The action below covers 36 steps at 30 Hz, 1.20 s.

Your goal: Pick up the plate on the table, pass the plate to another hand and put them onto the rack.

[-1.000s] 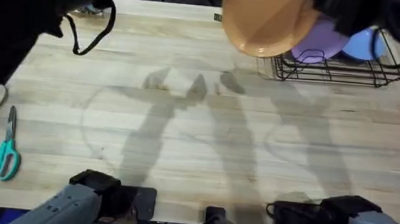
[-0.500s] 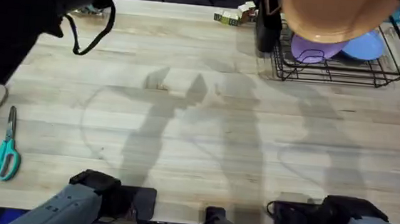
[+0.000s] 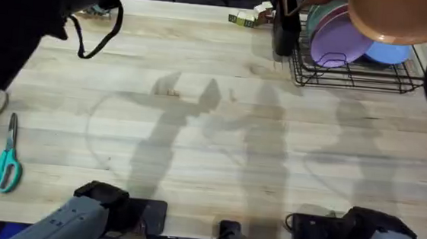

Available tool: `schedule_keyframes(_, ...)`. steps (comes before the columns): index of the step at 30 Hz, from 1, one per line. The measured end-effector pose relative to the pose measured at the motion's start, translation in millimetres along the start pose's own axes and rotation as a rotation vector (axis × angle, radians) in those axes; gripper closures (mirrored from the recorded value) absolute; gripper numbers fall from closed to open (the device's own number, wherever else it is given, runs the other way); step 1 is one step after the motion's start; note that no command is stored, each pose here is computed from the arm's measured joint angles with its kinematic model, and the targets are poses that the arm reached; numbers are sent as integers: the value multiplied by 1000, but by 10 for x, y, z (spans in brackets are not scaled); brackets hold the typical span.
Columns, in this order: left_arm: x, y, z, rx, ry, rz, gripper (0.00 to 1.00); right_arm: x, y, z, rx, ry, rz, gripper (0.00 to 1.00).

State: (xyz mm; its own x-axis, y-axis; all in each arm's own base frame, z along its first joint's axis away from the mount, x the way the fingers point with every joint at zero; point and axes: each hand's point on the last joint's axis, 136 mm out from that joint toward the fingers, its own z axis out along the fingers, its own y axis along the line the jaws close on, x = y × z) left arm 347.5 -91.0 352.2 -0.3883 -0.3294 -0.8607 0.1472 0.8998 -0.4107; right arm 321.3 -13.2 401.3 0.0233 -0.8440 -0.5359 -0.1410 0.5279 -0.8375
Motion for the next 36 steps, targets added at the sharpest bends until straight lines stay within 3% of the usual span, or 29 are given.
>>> schedule_keyframes(9,2,1,0,0,1,0,7,88,78,127,-37,14,-308,973)
schedule_keyframes(19,18,7,0,-3,7,-1,8,528,387,576,-182,91,-592,974)
schedule_keyframes(31,17,7,-1,-3,7,-1,8,782,518,1046,-212,82,-789,975)
schedule_keyframes(36,18,7,0,-3,7,-1,8,886,710,1216,-265,70,-830,975)
